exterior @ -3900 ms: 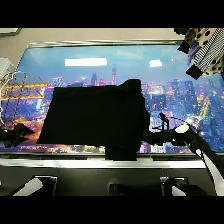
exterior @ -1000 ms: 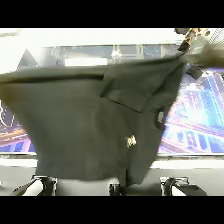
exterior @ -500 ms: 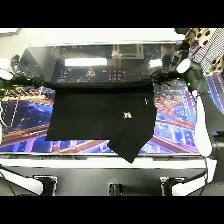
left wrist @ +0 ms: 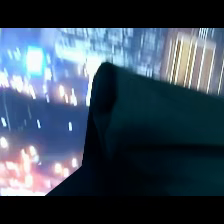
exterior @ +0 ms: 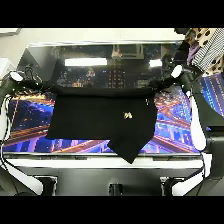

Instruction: Fold the clothes and pants, and hang the long-sleeved shirts on hangers.

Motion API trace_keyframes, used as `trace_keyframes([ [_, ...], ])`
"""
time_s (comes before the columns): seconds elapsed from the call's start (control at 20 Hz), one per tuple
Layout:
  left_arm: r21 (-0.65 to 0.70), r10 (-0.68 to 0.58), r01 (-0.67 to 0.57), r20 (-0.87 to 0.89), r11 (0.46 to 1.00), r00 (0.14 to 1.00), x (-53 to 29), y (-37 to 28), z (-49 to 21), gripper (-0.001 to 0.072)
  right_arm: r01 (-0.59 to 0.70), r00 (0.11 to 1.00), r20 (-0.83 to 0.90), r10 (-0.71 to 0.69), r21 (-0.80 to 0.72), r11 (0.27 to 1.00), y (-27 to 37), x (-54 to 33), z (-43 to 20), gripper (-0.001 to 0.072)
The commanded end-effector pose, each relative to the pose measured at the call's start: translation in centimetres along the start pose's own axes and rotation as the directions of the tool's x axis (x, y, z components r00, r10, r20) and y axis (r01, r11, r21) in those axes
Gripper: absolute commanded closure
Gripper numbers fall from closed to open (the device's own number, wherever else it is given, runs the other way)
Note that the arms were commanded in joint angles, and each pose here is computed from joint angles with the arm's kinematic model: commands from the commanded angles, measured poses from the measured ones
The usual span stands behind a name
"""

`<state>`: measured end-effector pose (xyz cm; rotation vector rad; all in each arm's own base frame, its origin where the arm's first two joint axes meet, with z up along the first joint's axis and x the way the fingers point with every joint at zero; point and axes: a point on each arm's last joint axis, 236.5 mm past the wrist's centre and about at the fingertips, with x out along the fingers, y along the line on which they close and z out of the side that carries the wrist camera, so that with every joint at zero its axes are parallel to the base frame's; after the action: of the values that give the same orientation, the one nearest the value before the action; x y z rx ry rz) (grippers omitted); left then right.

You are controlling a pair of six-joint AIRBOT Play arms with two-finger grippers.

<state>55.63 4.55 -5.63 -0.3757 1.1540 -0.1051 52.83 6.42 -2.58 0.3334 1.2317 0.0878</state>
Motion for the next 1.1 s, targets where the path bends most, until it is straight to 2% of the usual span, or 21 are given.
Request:
trace_keyframes([
  [0.0,0.002,-0.027,0.028,-0.164,1.0,0.986,-0.2,-0.6,-3.8,0.0693,0.037,0.989,-0.14,-0.037,-0.006,0.999,-0.9,-0.1,-3.3,0.0683],
  [0.3,-0.032,0.005,-0.016,-0.319,0.999,0.948,-0.9,0.2,-7.6,0.0693,0.061,0.974,-0.219,-0.061,-0.01,0.998,-1.5,-0.3,-5.2,0.0683],
  [0.95,-0.047,-0.003,-0.017,-0.396,0.999,0.918,1.4,-0.1,-10.3,0.0687,0.09,0.936,-0.343,-0.084,0.0,0.996,-2.9,2.4,-7.9,0.0681],
  [1.0,-0.047,-0.002,-0.017,-0.39,0.999,0.921,1.5,-0.1,-10.1,0.0605,0.09,0.935,-0.345,-0.084,0.0,0.996,-2.9,2.5,-8.0,0.0672],
  [1.05,-0.046,-0.002,-0.018,-0.385,0.999,0.923,1.5,-0.1,-10.0,0.0431,0.089,0.935,-0.345,-0.083,0.002,0.996,-2.9,2.6,-8.0,0.0593],
])
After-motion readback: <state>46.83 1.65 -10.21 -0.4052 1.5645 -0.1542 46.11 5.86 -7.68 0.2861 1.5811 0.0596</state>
